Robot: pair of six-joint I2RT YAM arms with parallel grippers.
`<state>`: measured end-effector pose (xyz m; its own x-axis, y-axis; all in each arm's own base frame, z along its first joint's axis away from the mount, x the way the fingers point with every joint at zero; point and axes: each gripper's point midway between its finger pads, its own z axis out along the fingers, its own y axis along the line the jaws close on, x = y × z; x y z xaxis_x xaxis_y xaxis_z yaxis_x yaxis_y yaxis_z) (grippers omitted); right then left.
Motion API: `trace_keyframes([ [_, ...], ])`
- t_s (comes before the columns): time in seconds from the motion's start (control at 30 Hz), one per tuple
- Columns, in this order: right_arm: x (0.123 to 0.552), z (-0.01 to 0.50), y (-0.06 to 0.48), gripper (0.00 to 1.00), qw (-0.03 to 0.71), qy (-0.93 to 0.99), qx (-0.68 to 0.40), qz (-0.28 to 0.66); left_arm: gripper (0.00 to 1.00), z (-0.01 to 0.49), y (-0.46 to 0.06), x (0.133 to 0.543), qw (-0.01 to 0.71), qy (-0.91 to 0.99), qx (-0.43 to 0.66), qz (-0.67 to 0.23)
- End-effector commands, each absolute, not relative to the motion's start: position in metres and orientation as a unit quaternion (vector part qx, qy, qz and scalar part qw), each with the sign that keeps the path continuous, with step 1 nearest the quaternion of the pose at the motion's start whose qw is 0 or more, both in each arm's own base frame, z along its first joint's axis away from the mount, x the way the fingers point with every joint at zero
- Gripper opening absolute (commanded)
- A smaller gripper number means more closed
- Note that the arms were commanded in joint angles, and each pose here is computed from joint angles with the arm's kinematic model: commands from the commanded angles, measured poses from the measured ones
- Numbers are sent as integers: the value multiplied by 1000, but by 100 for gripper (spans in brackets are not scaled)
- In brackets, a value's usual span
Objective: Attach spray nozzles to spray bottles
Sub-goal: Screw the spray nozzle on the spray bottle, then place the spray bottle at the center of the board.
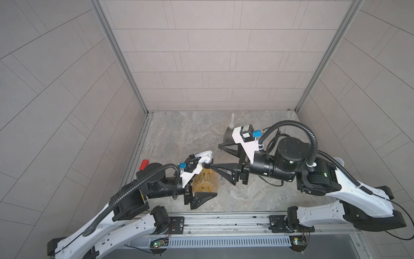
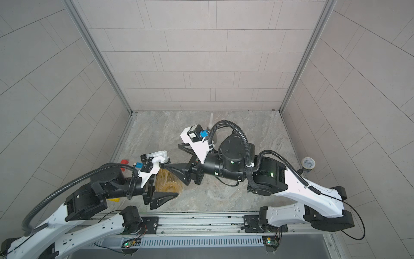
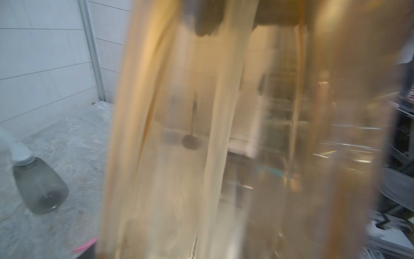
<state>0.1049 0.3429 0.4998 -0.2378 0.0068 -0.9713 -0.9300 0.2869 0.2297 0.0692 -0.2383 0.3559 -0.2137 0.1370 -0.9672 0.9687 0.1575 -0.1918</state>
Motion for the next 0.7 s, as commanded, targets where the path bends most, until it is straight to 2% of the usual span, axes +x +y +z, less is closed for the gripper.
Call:
trace_keyframes([
  [0.0,86,497,353,77,467,604,-417,494,0,365,-244,57,427,591,463,-504],
  [0.13,90,494,358,64,465,608,-408,498,0,364,-246,60,425,597,460,-501],
  [0.3,97,490,360,37,471,613,-386,503,0,361,-248,63,423,605,454,-499],
  [0.4,99,487,359,26,472,615,-378,507,2,360,-247,67,427,612,444,-496],
  [0.43,100,486,359,23,473,617,-375,505,11,360,-247,69,429,616,439,-494],
  [0.53,109,483,352,13,489,626,-356,492,58,359,-243,73,439,624,426,-487],
  [0.67,130,481,333,7,523,644,-315,462,97,356,-235,77,451,633,409,-478],
])
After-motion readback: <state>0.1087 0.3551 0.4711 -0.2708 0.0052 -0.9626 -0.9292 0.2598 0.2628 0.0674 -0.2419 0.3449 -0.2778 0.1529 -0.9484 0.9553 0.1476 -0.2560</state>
